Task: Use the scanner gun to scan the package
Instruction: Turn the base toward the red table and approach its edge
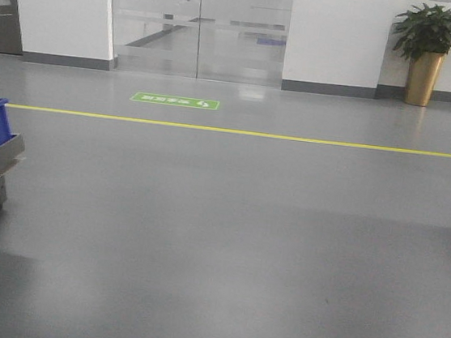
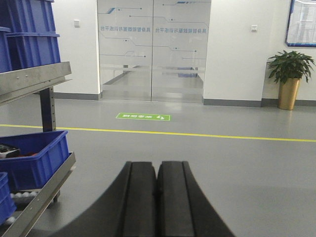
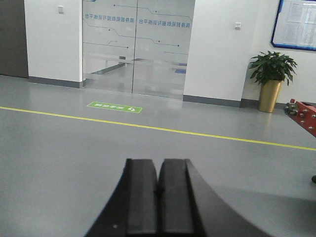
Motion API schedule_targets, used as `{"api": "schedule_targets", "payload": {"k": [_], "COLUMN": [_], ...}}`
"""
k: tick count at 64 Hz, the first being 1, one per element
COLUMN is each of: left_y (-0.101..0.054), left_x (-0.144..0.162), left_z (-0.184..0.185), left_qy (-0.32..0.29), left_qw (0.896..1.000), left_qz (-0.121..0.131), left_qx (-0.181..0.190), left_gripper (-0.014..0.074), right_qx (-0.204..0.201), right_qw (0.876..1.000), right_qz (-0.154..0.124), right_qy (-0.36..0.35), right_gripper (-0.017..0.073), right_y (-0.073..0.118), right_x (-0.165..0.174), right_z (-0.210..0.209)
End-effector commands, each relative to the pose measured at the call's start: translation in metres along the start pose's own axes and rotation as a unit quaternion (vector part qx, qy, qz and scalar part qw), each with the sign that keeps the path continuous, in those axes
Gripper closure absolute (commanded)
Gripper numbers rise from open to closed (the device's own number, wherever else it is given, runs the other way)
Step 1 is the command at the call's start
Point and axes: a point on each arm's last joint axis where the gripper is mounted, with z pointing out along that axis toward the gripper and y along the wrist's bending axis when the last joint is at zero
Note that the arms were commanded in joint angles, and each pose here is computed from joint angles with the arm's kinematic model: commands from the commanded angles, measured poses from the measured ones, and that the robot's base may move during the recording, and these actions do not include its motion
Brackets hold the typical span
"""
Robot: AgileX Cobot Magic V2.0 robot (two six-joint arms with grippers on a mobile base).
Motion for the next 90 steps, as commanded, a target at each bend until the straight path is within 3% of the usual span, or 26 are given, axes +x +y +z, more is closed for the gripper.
{"api": "schedule_targets", "payload": {"k": [1, 90], "left_y": [0.0001, 0.0001], "left_x": [-0.0020, -0.0020], "left_z": [-0.0003, -0.0003], "left_qy": [-0.009, -0.009], "left_qw": [1.000, 1.000], "left_qz": [0.000, 0.000], "left_qx": [-0.001, -0.001], "left_gripper": [0.0705, 0.0705], "right_qx": [0.000, 0.000], "right_qw": [1.000, 1.000], "right_qz": [0.001, 0.001], "right_qy": [-0.009, -0.009], "right_gripper": [0.0727, 0.0727], "right_y": [-0.0001, -0.0001], "right_x": [-0.0015, -0.0015], "right_z": [-0.0002, -0.0002]}}
